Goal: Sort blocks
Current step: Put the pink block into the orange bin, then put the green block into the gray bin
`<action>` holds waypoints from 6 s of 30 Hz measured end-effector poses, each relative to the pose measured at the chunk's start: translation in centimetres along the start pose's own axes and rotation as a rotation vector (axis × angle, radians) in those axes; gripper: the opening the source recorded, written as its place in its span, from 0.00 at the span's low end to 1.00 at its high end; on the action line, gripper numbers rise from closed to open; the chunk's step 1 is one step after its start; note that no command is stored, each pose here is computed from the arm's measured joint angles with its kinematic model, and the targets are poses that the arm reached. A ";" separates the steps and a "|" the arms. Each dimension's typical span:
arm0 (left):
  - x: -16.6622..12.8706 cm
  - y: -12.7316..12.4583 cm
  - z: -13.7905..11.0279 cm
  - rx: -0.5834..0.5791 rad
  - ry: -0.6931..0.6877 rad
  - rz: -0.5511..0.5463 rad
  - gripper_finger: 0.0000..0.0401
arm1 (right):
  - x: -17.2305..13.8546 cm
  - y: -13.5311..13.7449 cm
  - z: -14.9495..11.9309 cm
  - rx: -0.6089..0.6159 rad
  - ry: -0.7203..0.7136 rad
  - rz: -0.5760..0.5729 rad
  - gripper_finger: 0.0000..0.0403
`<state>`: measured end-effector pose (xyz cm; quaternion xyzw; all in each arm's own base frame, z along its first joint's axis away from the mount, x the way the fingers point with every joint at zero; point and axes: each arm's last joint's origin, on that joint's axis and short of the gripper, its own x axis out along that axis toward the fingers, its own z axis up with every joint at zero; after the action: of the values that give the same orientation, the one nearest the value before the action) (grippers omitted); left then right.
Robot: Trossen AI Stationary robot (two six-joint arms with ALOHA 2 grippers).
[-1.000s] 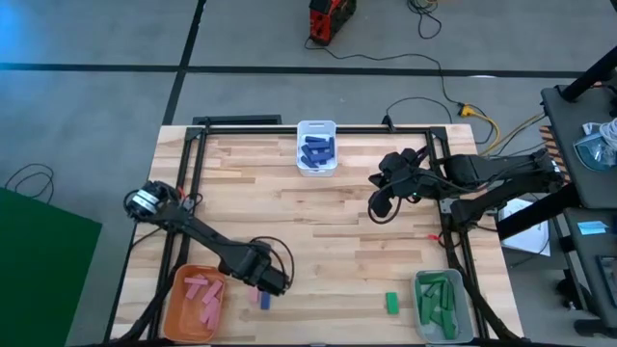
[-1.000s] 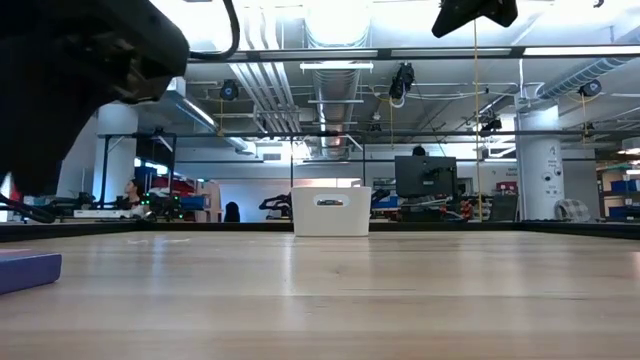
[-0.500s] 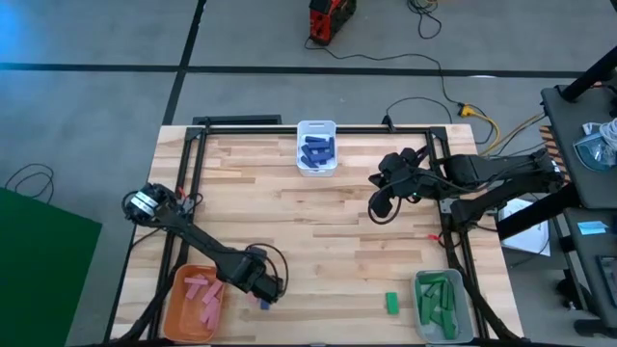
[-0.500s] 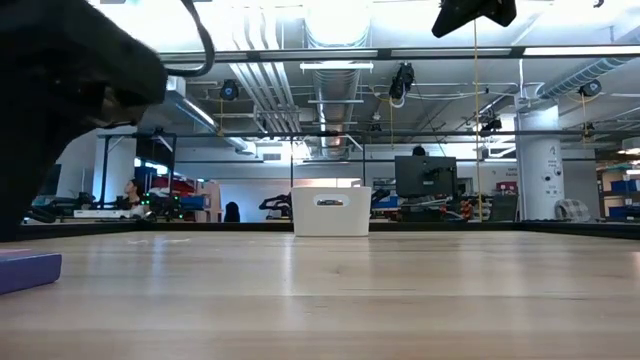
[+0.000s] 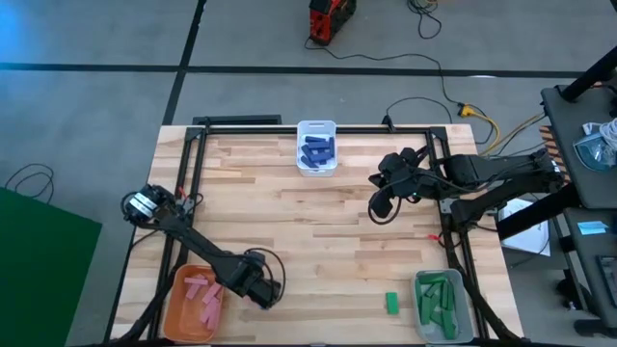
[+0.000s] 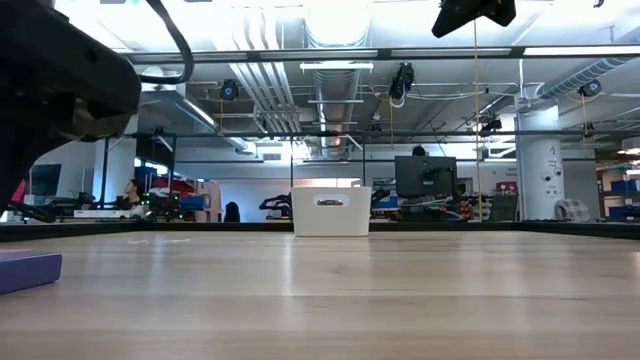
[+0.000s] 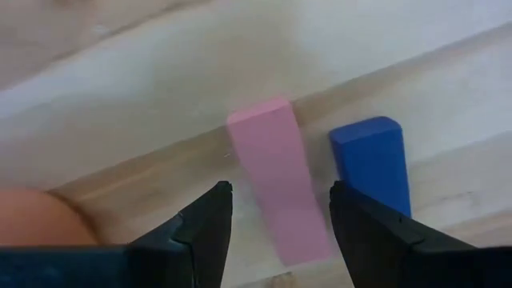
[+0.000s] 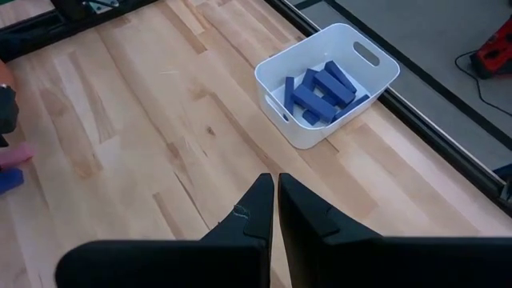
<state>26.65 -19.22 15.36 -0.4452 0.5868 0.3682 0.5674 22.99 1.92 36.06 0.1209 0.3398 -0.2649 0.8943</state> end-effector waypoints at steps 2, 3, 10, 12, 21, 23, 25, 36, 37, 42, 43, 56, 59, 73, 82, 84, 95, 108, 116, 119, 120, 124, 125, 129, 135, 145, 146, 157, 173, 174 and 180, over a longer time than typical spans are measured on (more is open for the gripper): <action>0.3 0.0 0.0 0.004 0.006 -0.021 0.47 | 0.0 0.0 0.0 0.000 0.000 0.000 0.03; 0.3 -0.1 0.0 0.003 0.007 -0.026 0.47 | 0.0 0.0 0.0 0.001 0.000 0.000 0.03; 1.1 -0.1 0.0 0.040 -0.002 -0.007 0.46 | 0.0 0.0 0.0 0.001 0.000 0.000 0.03; 1.1 -0.2 0.0 0.045 0.001 -0.006 0.44 | 0.0 0.0 0.0 0.002 0.000 0.000 0.03; 1.0 -0.3 -0.1 0.057 0.001 -0.003 0.39 | 0.0 0.0 0.0 0.002 0.000 0.000 0.03; 0.8 -0.3 -0.1 0.063 0.001 -0.002 0.39 | 0.0 0.0 0.0 0.002 0.000 0.000 0.03; 0.7 -0.4 -0.2 0.067 0.001 0.003 0.39 | 0.0 0.0 0.0 0.003 0.000 0.000 0.03; -0.7 -1.1 -0.5 0.200 -0.018 0.000 0.39 | 0.0 0.0 0.0 0.003 0.000 -0.002 0.03; -0.7 -1.1 -0.5 0.197 -0.019 0.000 0.39 | 0.0 0.0 0.0 0.003 -0.001 -0.002 0.03; -0.5 -1.1 -0.2 0.184 -0.046 -0.002 0.39 | 0.0 0.0 0.0 0.002 -0.001 -0.002 0.03; -0.5 -1.1 0.0 0.185 -0.055 -0.005 0.39 | 0.0 0.0 0.0 0.001 -0.001 -0.002 0.03; 0.3 -1.7 0.9 0.202 -0.064 0.028 0.39 | 0.0 0.0 0.0 0.012 0.000 -0.002 0.03; 0.4 -1.7 0.9 0.220 -0.080 0.034 0.39 | 0.0 0.0 0.0 0.012 0.000 -0.002 0.03; 1.2 -1.5 1.1 0.248 -0.091 0.057 0.33 | 0.0 0.0 0.0 0.011 0.000 -0.002 0.03; 0.3 -1.4 1.1 0.293 -0.086 0.039 0.07 | 0.0 0.0 0.0 0.009 0.001 -0.002 0.03; -0.8 -1.6 0.9 0.312 -0.085 0.031 0.07 | 0.0 0.0 0.0 0.008 0.000 -0.002 0.03; -7.7 -2.7 -0.9 0.763 -0.076 0.052 0.07 | 0.1 0.0 -0.1 -0.002 0.002 -0.003 0.03; -11.0 5.0 -7.4 0.848 -0.034 -0.100 0.07 | 0.1 0.0 -0.1 0.009 0.003 -0.004 0.03; -9.5 8.7 -9.1 0.910 0.011 -0.229 0.07 | 0.1 0.0 -0.1 0.012 -0.002 -0.012 0.03; -8.9 9.2 -9.3 0.939 0.016 -0.245 0.07 | 0.1 0.0 -0.1 0.031 -0.003 -0.013 0.03; -8.8 9.3 -9.3 0.946 0.016 -0.243 0.07 | 0.1 0.0 -0.1 0.036 -0.003 -0.012 0.03; -8.6 9.6 -9.4 0.947 0.016 -0.231 0.08 | 0.1 0.0 -0.1 0.038 -0.004 -0.014 0.03; -8.5 9.6 -9.4 0.941 0.016 -0.227 0.10 | 0.1 0.0 -0.1 0.038 -0.007 -0.018 0.03; -8.5 9.7 -9.4 0.920 0.017 -0.218 0.26 | 0.1 -0.1 -0.1 0.038 -0.011 -0.024 0.03; -8.5 10.0 -9.2 0.922 0.016 -0.186 0.38 | 0.1 -0.1 -0.1 0.037 -0.012 -0.025 0.03; -10.3 9.7 -7.8 0.909 -0.067 -0.183 0.38 | 0.1 -0.1 -0.1 0.047 -0.012 -0.025 0.03; -10.4 9.5 -7.5 0.907 -0.086 -0.175 0.38 | 0.1 -0.1 -0.1 0.049 -0.012 -0.025 0.03; -10.8 6.8 -2.7 0.917 -0.246 -0.144 0.39 | 0.1 0.1 -0.2 0.091 0.028 0.032 0.03; -11.5 3.0 3.2 0.711 -0.458 -0.273 0.39 | -1.3 2.5 -1.8 0.089 0.202 0.305 0.03; -11.6 2.9 3.5 0.696 -0.461 -0.278 0.39 | -1.5 2.8 -2.0 0.073 0.204 0.316 0.03; -12.8 2.3 4.2 0.642 -0.474 -0.312 0.39 | -2.9 4.4 -3.3 -0.012 0.223 0.391 0.03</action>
<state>25.43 -13.15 27.59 -0.2322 0.4508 0.1687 0.8452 21.77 8.06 35.72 0.2076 0.4083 -0.0694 0.8862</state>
